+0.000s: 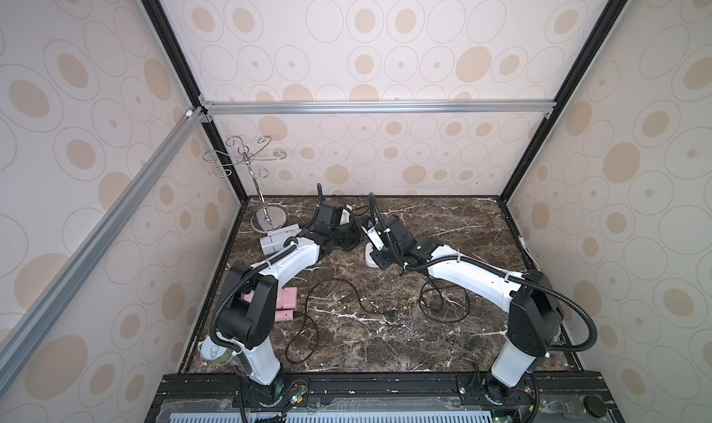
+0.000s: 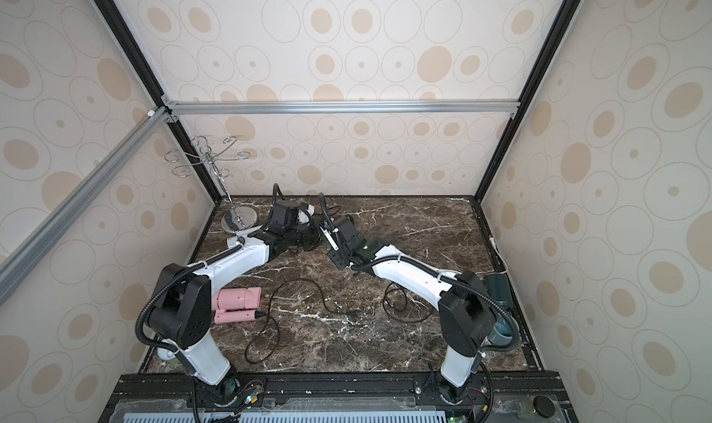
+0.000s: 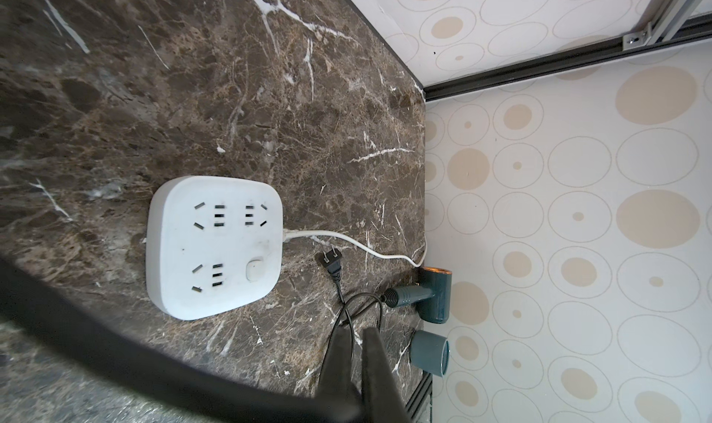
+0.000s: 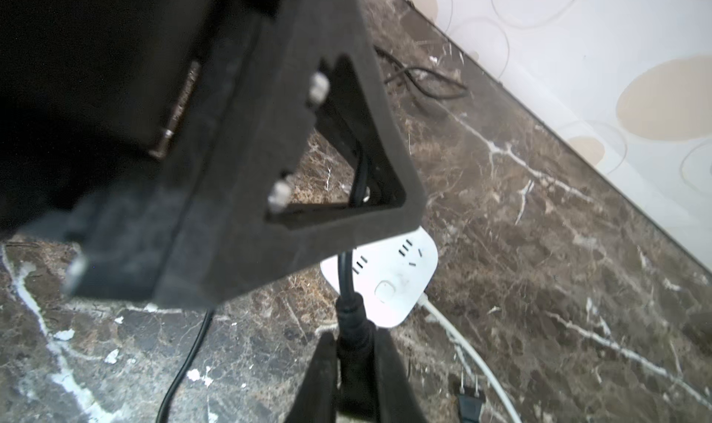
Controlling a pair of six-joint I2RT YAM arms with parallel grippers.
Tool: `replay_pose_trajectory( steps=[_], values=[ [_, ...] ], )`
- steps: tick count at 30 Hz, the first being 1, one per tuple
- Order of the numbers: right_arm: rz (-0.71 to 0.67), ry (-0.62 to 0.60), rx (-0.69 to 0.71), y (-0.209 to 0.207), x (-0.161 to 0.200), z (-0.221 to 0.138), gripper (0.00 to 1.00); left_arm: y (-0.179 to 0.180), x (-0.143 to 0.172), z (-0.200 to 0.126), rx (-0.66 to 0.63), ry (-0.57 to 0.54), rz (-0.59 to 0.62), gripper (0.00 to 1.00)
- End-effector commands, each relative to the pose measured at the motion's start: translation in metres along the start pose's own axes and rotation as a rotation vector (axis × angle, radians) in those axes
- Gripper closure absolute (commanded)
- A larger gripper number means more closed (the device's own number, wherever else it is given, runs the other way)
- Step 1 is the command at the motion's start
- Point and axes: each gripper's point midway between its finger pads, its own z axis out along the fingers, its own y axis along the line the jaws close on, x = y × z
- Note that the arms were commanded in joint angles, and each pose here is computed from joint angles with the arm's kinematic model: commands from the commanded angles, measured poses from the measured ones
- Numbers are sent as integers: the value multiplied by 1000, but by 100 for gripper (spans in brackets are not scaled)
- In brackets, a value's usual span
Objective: Charge the blow dryers
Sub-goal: Pick up the plug from the center of the board.
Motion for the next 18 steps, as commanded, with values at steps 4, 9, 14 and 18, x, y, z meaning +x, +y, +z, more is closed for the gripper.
replay_pose_trajectory(
  steps=[4, 9, 14, 18],
  values=[
    [-11, 31, -76, 10, 8, 1, 100, -39, 0, -9, 95, 25, 57, 100],
    [33, 31, -149, 15, 9, -1, 100, -44, 1, -8, 115, 40, 64, 90],
    [161, 3, -245, 10, 7, -7, 100, -44, 2, -12, 113, 36, 78, 70],
    [288, -37, -338, 2, 3, -13, 100, -39, 6, -11, 107, 54, 80, 69]
  ],
)
